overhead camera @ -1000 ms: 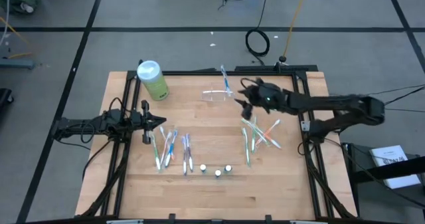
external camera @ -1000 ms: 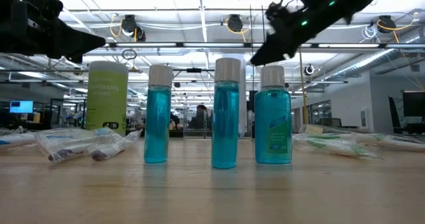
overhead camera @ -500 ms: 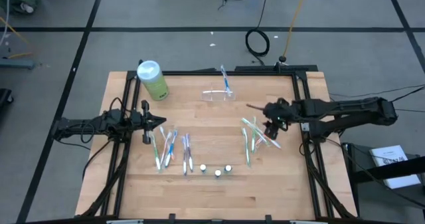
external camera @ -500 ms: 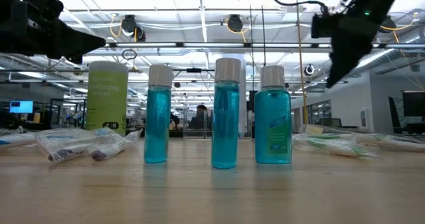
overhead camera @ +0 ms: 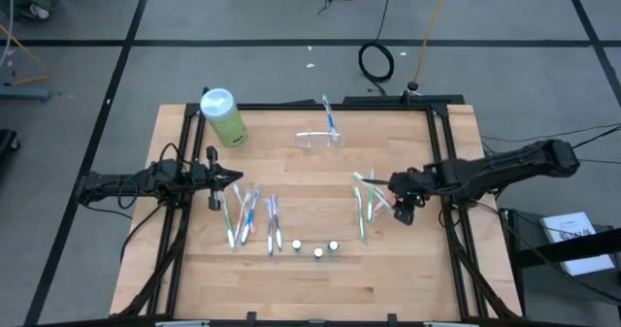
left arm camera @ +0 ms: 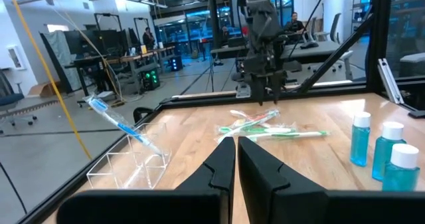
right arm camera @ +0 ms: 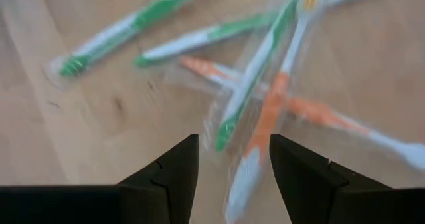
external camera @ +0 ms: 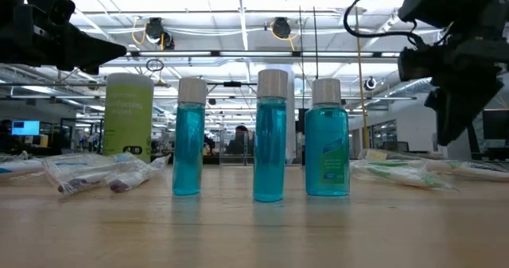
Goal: Pick & Place toothbrushing station
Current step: Put the orange toothbrush into the transparent organizer
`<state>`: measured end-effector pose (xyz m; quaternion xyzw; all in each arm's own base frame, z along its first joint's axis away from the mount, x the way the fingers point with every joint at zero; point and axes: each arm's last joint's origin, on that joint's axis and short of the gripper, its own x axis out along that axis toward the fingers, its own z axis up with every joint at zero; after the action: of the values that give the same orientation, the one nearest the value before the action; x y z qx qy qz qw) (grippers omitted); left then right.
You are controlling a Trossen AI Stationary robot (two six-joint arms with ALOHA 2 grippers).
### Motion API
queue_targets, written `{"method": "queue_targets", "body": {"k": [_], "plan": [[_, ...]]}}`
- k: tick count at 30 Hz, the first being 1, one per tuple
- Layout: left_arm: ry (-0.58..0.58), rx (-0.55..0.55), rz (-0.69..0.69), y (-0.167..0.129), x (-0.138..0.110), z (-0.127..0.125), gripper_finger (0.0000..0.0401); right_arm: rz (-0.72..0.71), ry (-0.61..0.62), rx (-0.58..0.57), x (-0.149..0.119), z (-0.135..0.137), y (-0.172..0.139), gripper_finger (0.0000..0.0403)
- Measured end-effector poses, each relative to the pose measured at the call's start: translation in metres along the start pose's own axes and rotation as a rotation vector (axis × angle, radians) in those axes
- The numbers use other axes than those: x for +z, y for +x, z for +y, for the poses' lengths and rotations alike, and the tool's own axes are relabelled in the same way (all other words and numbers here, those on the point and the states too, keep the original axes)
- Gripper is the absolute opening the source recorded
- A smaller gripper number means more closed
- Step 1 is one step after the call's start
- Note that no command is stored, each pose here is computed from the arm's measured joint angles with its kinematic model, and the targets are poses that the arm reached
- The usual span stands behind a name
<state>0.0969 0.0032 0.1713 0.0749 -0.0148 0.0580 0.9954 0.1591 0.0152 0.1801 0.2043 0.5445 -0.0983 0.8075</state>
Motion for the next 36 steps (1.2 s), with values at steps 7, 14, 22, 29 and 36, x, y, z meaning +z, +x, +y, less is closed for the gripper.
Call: {"method": "queue_targets", "body": {"k": [7, 14, 22, 29, 36], "plan": [[0.0, 0.0, 0.001, 0.0, 0.0, 0.0, 0.0026, 0.024, 0.014, -0.063, -0.019, -0.006, 0.017, 0.0176], [0.001, 0.0, 0.001, 0.0, 0.0, 0.0, 0.0026, 0.003, 0.018, -0.036, -0.027, -0.006, 0.028, 0.0175], [-0.003, 0.007, -0.029, 0.0, 0.002, 0.0, 0.0026, -0.012, 0.024, -0.092, -0.033, -0.009, 0.036, 0.0139], [-0.004, 0.009, -0.041, 0.0, 0.003, 0.001, 0.0026, -0.034, 0.025, -0.109, -0.032, -0.01, 0.036, 0.0064], [-0.004, 0.009, -0.043, 0.0, 0.003, 0.001, 0.0026, -0.118, 0.023, -0.147, -0.027, -0.01, 0.036, 0.0039]]}}
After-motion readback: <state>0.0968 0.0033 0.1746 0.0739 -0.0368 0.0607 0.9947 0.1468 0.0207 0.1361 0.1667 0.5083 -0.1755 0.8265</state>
